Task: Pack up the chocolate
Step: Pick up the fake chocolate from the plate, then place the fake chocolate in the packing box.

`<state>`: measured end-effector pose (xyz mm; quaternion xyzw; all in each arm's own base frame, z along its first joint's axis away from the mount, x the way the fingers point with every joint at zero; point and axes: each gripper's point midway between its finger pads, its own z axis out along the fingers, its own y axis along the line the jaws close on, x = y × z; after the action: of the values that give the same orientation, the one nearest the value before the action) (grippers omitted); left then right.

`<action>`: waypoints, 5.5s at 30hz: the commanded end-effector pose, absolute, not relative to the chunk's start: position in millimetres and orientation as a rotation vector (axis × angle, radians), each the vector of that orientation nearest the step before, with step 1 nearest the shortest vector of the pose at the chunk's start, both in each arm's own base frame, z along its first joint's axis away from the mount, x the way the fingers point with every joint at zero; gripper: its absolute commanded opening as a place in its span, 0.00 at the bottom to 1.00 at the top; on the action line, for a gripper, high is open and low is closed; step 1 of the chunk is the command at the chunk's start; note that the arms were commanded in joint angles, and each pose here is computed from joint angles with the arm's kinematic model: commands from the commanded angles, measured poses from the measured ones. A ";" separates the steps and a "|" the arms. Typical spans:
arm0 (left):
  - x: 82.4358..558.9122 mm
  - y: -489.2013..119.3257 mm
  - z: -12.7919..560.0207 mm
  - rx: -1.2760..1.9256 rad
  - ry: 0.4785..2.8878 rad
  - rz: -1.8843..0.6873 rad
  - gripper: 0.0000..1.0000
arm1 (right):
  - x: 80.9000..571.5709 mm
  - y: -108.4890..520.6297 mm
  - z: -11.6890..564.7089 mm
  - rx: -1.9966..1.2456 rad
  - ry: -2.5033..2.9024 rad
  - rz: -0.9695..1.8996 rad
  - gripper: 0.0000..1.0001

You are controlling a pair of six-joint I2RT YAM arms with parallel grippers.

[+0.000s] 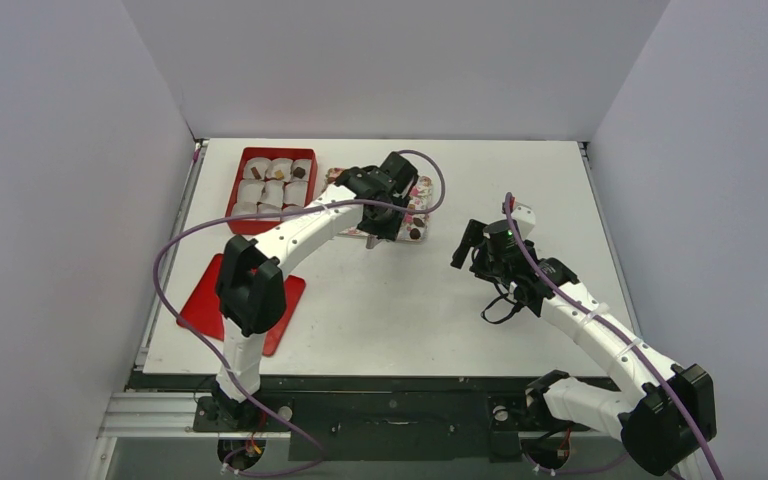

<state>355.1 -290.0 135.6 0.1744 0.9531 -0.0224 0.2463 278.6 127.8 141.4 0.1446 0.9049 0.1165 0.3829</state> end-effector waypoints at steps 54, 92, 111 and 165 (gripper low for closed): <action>381.3 -293.8 182.3 0.436 2.475 -0.051 0.24 | 291.7 132.8 161.3 0.367 2.251 0.332 0.89; 403.8 -215.5 235.1 0.182 2.418 -0.046 0.24 | 292.6 139.2 156.8 0.353 2.262 0.363 0.89; 446.5 -42.5 224.8 -0.302 2.391 0.236 0.24 | 303.9 158.4 144.5 0.247 2.327 0.396 0.89; 474.6 -4.6 221.3 -0.375 2.370 0.233 0.43 | 313.6 158.4 167.9 0.264 2.295 0.395 0.89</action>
<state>471.1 0.1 159.9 -0.1418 0.9406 0.1122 0.2875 303.0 162.3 133.7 0.0939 0.9207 0.1497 0.3479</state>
